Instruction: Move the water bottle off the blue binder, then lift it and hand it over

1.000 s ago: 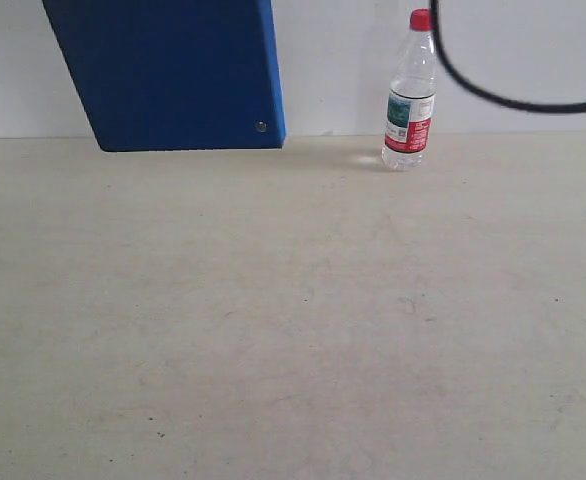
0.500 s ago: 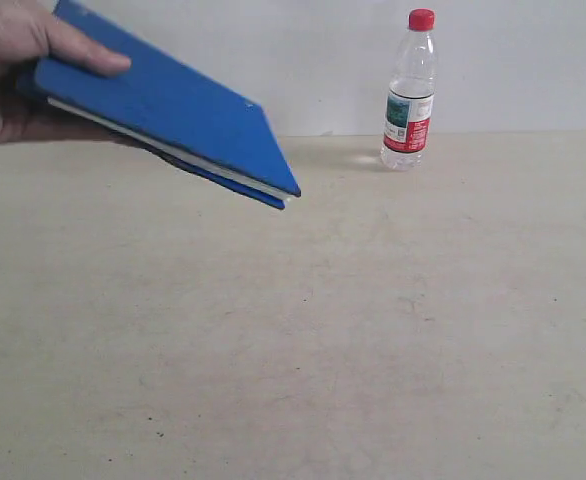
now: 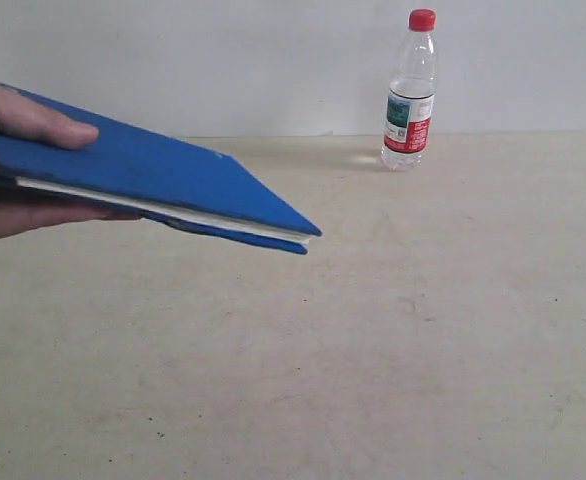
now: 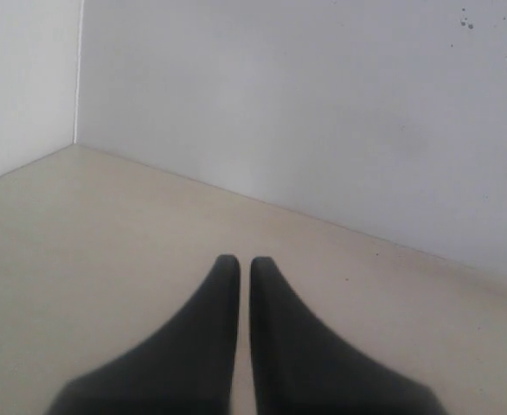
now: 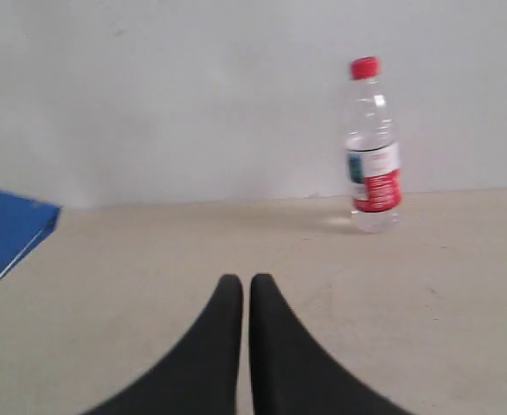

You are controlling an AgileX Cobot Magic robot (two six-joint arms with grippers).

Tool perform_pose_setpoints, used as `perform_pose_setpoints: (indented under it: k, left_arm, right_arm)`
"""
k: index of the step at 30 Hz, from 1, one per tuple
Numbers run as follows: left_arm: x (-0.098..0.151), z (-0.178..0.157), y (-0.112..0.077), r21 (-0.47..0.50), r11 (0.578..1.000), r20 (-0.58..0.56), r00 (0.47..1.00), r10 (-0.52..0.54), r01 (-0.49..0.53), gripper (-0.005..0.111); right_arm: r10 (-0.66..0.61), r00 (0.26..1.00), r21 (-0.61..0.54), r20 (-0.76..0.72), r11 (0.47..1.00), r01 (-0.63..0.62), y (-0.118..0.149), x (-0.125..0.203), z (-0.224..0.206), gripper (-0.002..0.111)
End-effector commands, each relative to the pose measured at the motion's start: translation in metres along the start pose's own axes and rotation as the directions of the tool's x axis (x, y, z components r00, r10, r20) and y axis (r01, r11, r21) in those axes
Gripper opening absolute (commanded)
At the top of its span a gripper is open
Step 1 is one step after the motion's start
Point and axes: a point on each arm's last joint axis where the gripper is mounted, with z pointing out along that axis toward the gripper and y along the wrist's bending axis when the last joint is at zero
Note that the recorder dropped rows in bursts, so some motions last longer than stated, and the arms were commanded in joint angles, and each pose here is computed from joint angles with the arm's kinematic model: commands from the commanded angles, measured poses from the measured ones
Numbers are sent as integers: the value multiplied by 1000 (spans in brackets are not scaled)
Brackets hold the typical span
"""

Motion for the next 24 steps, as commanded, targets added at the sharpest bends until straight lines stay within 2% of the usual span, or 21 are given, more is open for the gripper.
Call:
perform_pose_setpoints:
  k: [1, 3, 6, 8, 10, 16, 18, 21, 24]
  left_arm:
    - [5, -1, -3, 38, 999, -44, 999, 12, -11, 4]
    - [5, -1, -3, 38, 999, -44, 999, 12, -11, 4]
    - [4, -1, -3, 32, 999, -36, 999, 12, -11, 4]
    - [4, -1, -3, 32, 999, -36, 999, 12, -11, 4]
    - [4, -1, -3, 32, 999, -36, 999, 12, -11, 4]
    - [4, -1, -3, 32, 999, -36, 999, 12, -11, 4]
    - [4, -1, -3, 32, 999, -36, 999, 12, -11, 4]
    - [4, -1, -3, 32, 999, -36, 999, 12, -11, 4]
    - [4, -1, -3, 32, 999, -36, 999, 12, -11, 4]
  right_arm:
    - [225, 973, 153, 52, 961, -230, -15, -1, -1, 1]
    - [243, 970, 127, 10, 962, -242, -12, 4, 0, 1]
    - [98, 990, 30, -100, 995, -95, -6, 23, 0, 1]
    - [51, 982, -51, -182, 997, -61, -2, 41, -2, 1]
    - [61, 961, -113, -269, 989, -94, 1, 62, -5, 1]
    - [167, 900, -273, -403, 916, -293, 22, 69, -13, 1]
    - [223, 866, -288, -448, 881, -376, 27, 68, -15, 1]
    - [231, 878, -264, -418, 894, -362, 24, 64, -13, 1]
    - [124, 949, -274, -289, 939, -206, 22, 44, -8, 1]
